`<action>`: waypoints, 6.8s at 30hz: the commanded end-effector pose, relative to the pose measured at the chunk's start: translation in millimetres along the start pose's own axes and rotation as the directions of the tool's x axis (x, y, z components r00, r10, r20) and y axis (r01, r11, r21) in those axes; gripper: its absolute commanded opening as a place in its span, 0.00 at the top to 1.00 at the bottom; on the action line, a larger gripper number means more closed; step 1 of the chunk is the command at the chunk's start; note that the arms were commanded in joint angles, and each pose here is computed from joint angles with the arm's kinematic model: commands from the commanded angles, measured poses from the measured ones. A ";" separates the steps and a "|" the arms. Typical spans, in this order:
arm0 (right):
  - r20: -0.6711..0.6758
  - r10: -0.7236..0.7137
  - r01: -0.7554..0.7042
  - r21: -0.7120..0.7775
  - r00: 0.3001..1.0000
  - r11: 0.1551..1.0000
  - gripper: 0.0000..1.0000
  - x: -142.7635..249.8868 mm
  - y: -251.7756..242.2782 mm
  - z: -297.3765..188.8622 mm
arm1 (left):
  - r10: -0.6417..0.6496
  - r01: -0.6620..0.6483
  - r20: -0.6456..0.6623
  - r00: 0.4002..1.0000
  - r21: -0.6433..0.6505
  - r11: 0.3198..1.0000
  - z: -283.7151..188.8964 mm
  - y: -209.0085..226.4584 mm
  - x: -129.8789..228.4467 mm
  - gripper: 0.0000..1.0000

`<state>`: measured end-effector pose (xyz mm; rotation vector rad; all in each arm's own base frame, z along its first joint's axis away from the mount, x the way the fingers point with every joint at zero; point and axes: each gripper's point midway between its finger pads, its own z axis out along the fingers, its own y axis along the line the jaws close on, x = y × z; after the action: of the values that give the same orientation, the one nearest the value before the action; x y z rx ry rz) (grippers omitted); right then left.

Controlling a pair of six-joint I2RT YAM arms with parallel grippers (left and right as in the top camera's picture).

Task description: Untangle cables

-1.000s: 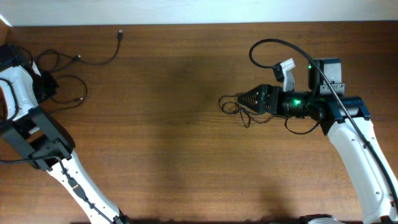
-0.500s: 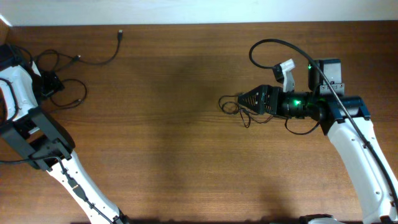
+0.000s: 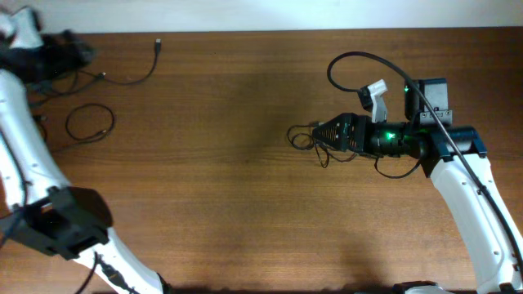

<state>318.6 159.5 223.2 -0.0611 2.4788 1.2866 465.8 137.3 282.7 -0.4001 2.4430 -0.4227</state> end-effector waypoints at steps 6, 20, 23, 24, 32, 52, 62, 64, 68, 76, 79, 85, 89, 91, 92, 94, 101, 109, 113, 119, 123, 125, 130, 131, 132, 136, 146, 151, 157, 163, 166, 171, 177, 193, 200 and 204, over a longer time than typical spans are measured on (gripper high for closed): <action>0.003 0.013 -0.013 0.017 1.000 1.000 0.02 -0.8 -6.4 -2.9 | 0.383 -0.341 -0.217 0.898 0.209 0.917 39.9 -144.3 82.6 0.01; 0.197 0.327 -0.359 0.153 0.924 0.921 0.02 -11.2 -92.5 -81.7 | 0.670 -0.350 -0.409 0.619 0.621 0.702 80.6 -312.5 285.9 0.01; 0.204 0.347 -0.387 0.206 0.915 0.899 0.02 -5.6 -102.8 -84.6 | 0.665 -0.413 -0.453 0.594 0.538 0.735 97.9 -323.9 322.0 0.01; 0.201 0.353 -0.393 0.214 0.914 0.894 0.02 -3.8 -103.8 -84.5 | 0.618 -0.434 -0.486 0.618 0.444 0.783 105.8 -320.8 328.0 0.01; 0.181 0.366 -0.401 0.228 0.913 0.887 0.02 3.7 -104.6 -84.1 | 0.417 -0.416 -0.489 0.766 0.118 0.902 133.3 -314.6 336.6 0.01; 0.178 0.348 -0.383 0.231 0.920 0.894 0.02 3.3 -104.8 -84.3 | 0.310 -0.320 -0.536 0.785 0.077 0.944 205.1 -316.5 386.6 0.16; 0.177 0.348 -0.383 0.231 0.920 0.894 0.02 3.5 -104.6 -84.1 | 0.325 -0.351 -0.572 0.753 0.070 0.934 233.2 -310.2 418.5 0.58; 0.177 0.348 -0.382 0.231 0.921 0.895 0.02 3.3 -104.6 -84.1 | 0.328 -0.349 -0.565 0.757 0.075 0.934 232.2 -312.9 416.2 0.64; 0.178 0.347 -0.382 0.232 0.921 0.895 0.02 3.3 -104.7 -84.2 | 0.352 -0.359 -0.548 0.759 0.098 0.928 229.8 -320.5 410.2 0.66; 0.188 0.343 -0.385 0.269 0.920 0.883 0.02 4.0 -111.4 -86.1 | 0.417 -0.414 -0.468 0.779 0.114 0.903 218.8 -331.9 384.9 0.89; 0.188 0.344 -0.385 0.269 0.920 0.883 0.02 4.2 -111.4 -86.1 | 0.416 -0.414 -0.468 0.779 0.114 0.903 218.7 -332.0 385.1 1.00; 0.185 0.347 -0.388 0.269 0.919 0.882 0.02 5.0 -111.2 -86.0 | 0.509 -0.481 -0.426 0.748 0.180 0.858 207.5 -343.6 373.8 1.00; 0.185 0.348 -0.388 0.269 0.919 0.881 0.02 5.2 -111.1 -86.0 | 0.627 -0.564 -0.280 0.727 0.278 0.778 154.7 -379.4 331.7 1.00; 0.185 0.348 -0.388 0.269 0.919 0.882 0.02 5.0 -111.1 -86.0 | 0.644 -0.577 -0.171 0.746 0.315 0.753 113.4 -399.7 303.6 1.00; 0.185 0.348 -0.388 0.269 0.919 0.882 0.02 5.0 -111.1 -86.0 | 0.640 -0.576 -0.130 0.758 0.328 0.749 94.8 -405.7 293.2 1.00; 0.185 0.348 -0.388 0.269 0.919 0.882 0.02 5.0 -111.1 -86.0 | 0.632 -0.576 -0.072 0.771 0.345 0.741 66.8 -412.3 279.1 1.00; 0.181 0.355 -0.393 0.269 0.917 0.879 0.02 6.8 -110.8 -85.8 | 0.604 -0.570 0.060 0.795 0.414 0.709 -6.6 -424.3 253.3 1.00; 0.130 0.350 -0.366 0.120 0.928 0.923 0.02 4.8 -83.3 -78.7 | 0.590 -0.582 0.102 0.801 0.363 0.727 -16.3 -419.2 240.1 1.00; 0.119 0.290 -0.292 0.005 0.950 0.956 0.02 -3.5 -62.9 -77.5 | 0.601 -0.572 0.070 0.796 0.409 0.711 -17.0 -421.6 250.6 1.00; 0.133 0.265 -0.266 -0.008 0.955 0.964 0.02 -8.8 -61.2 -78.2 | 0.589 -0.471 -0.005 0.808 0.596 0.651 -35.6 -441.9 277.2 1.00; 0.148 0.225 -0.220 -0.053 0.963 0.974 0.02 -16.8 -53.2 -79.2 | 0.572 -0.408 -0.061 0.818 0.639 0.652 -41.7 -444.4 286.5 1.00; 0.162 0.196 -0.186 -0.073 0.967 0.980 0.02 -22.3 -49.5 -80.3 | 0.562 -0.374 -0.095 0.822 0.653 0.659 -44.2 -444.4 291.1 1.00; 0.178 0.159 -0.142 -0.102 0.971 0.985 0.02 -28.6 -43.7 -81.8 | 0.524 -0.306 -0.156 0.837 0.661 0.685 -47.0 -444.8 295.5 1.00; 0.182 0.153 -0.136 -0.101 0.971 0.986 0.02 -29.6 -43.9 -81.9 | 0.534 -0.290 -0.161 0.830 0.693 0.660 -52.7 -449.3 299.1 1.00; 0.185 0.147 -0.130 -0.100 0.972 0.986 0.02 -30.6 -43.9 -82.1 | 0.542 -0.276 -0.162 0.824 0.721 0.636 -57.7 -453.6 301.5 1.00; 0.215 0.122 -0.118 -0.031 0.969 0.992 0.02 -36.1 -55.4 -82.8 | 0.607 -0.176 -0.155 0.779 0.875 0.450 -96.4 -476.5 316.2 1.00; 0.253 0.080 -0.091 0.034 0.964 0.995 0.02 -45.2 -65.5 -85.4 | 0.706 0.039 -0.126 0.697 0.990 0.139 -166.7 -490.7 325.8 1.00; 0.280 0.166 -0.233 0.227 0.945 0.946 0.02 -37.4 -104.5 -90.6 | 0.657 0.013 -0.118 0.744 0.987 0.163 -152.6 -481.0 293.8 1.00; 0.356 0.288 -0.437 0.469 0.889 0.768 0.02 -15.3 -155.2 -110.8 | 0.554 -0.039 -0.134 0.822 0.957 0.289 -117.4 -453.3 242.9 1.00; 0.363 0.289 -0.448 0.506 0.886 0.737 0.02 -11.6 -161.9 -115.2 | 0.489 -0.091 -0.175 0.855 0.876 0.474 -80.1 -429.0 230.7 1.00; 0.358 0.292 -0.447 0.499 0.887 0.743 0.02 -11.3 -160.3 -113.8 | 0.494 -0.122 -0.155 0.855 0.867 0.483 -75.7 -426.7 230.2 1.00; 0.333 0.316 -0.444 0.450 0.888 0.775 0.02 -9.4 -150.9 -106.9 | 0.508 -0.184 -0.109 0.855 0.850 0.493 -68.4 -423.4 227.6 1.00; 0.318 0.326 -0.439 0.411 0.890 0.799 0.02 -10.2 -143.6 -102.4 | 0.452 -0.235 -0.148 0.880 0.691 0.683 -34.2 -395.8 220.4 1.00; 0.305 0.341 -0.446 0.415 0.889 0.793 0.02 -5.0 -143.6 -101.7 | 0.401 -0.332 -0.099 0.911 0.403 0.853 -20.3 -345.6 197.7 1.00; 0.305 0.341 -0.446 0.415 0.889 0.793 0.02 -5.0 -143.6 -101.7 | 0.247 -0.245 -0.019 0.969 0.060 0.968 -49.6 -260.6 154.4 1.00; 0.304 0.342 -0.447 0.415 0.889 0.793 0.02 -4.8 -143.7 -101.5 | 0.109 -0.114 -0.055 0.992 -0.083 0.990 -55.3 -191.8 135.8 1.00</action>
<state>322.3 -7.6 165.4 0.7282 2.6145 0.7004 358.5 -140.3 331.1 -0.0666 2.5224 -0.4335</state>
